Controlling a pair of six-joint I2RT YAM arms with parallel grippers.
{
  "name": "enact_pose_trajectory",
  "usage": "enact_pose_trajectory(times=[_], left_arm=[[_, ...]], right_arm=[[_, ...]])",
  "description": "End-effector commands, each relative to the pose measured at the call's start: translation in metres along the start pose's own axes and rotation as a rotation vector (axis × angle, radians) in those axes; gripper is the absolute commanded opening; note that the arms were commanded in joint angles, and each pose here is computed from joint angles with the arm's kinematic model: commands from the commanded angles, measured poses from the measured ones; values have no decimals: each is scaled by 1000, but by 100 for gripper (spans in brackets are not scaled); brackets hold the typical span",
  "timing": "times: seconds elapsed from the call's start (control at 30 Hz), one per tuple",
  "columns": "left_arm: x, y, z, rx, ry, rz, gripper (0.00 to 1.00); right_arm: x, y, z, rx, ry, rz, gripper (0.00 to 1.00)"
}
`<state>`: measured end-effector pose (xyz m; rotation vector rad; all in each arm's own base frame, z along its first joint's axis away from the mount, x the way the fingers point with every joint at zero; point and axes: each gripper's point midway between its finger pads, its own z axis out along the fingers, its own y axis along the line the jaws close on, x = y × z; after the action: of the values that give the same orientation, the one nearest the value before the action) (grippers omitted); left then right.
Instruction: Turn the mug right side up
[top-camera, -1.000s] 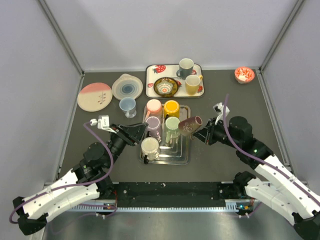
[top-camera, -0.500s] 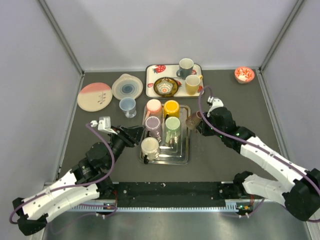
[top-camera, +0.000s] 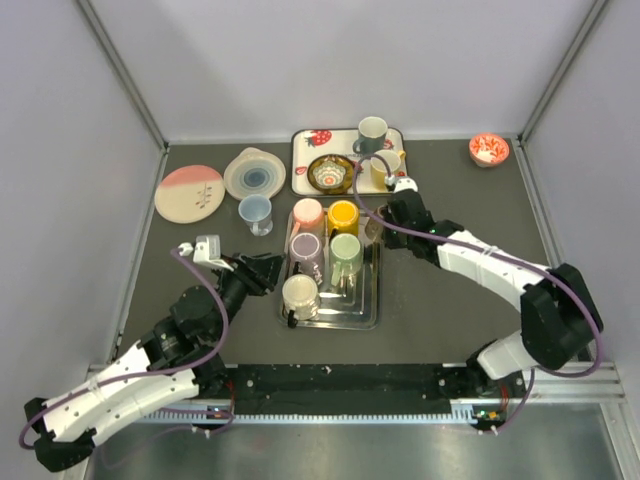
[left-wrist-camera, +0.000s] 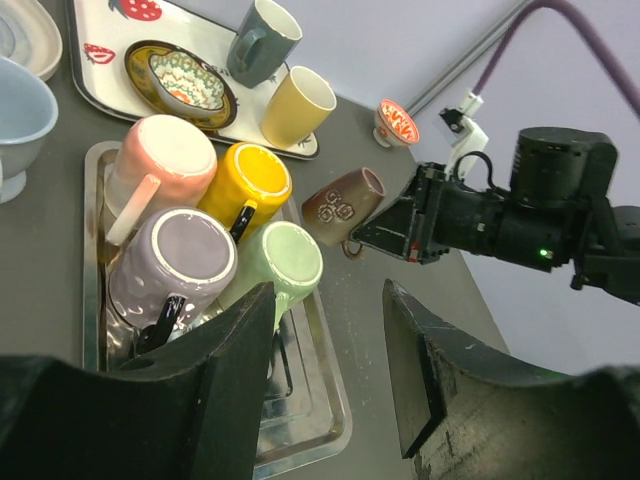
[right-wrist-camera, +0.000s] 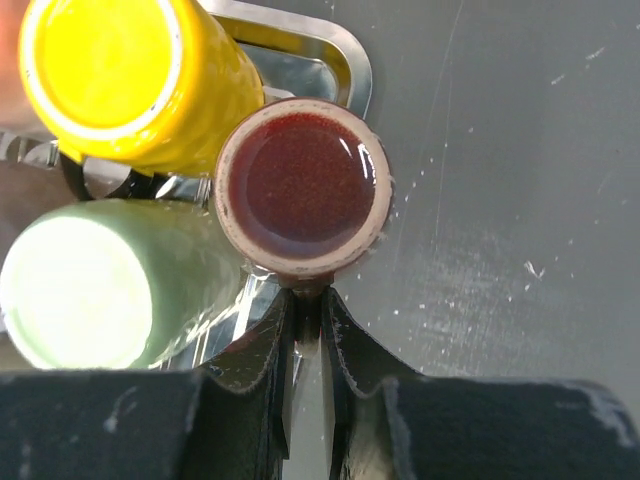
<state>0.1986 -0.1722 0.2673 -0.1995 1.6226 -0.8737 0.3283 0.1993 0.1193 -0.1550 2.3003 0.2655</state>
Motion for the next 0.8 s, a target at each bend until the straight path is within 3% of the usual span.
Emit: enact_pose_trajectory(times=[0.0,0.33,0.77], left_arm=[[-20,-4,-4,7,-58,-14,52],[-18,-2,-7,5,-53,-11,52],[-7,1,-3,4,-31,-20,52]], right_arm=[[-52,15,12,-2,-127,-16,0],[-39,19,49,10,-63,-47,0],[-22,39,59,-84,-19,-70,0]])
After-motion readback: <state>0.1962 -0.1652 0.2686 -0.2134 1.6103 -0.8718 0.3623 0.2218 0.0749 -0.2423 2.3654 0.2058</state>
